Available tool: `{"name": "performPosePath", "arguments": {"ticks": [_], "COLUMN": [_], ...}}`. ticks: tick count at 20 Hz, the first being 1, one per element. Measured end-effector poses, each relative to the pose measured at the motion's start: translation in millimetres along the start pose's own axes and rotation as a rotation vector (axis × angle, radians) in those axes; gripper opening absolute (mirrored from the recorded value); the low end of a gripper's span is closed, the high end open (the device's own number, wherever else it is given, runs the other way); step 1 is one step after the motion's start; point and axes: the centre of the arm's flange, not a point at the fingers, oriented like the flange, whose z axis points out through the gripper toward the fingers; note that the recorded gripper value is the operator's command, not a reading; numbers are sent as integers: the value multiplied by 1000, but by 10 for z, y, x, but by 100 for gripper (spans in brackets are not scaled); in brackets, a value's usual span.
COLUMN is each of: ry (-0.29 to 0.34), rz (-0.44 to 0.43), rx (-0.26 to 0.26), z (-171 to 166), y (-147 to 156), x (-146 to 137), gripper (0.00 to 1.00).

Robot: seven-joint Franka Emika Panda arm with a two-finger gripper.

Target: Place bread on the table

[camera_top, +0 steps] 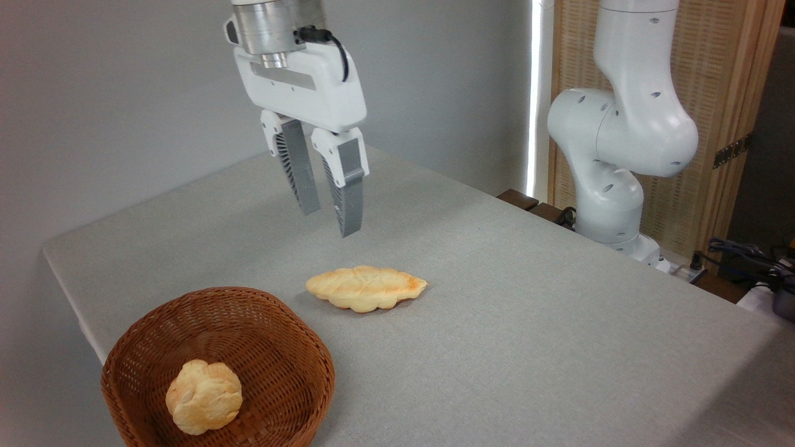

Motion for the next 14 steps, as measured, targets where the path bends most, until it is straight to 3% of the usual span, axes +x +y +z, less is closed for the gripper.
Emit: {"name": "performPosePath", "arguments": {"ticks": [7, 14], "ry": [53, 54], "rz": [-52, -57], "rx": [-36, -39], "z": [-172, -187], "y": [-330, -358], "x": [46, 16], "gripper": [100, 100]}}
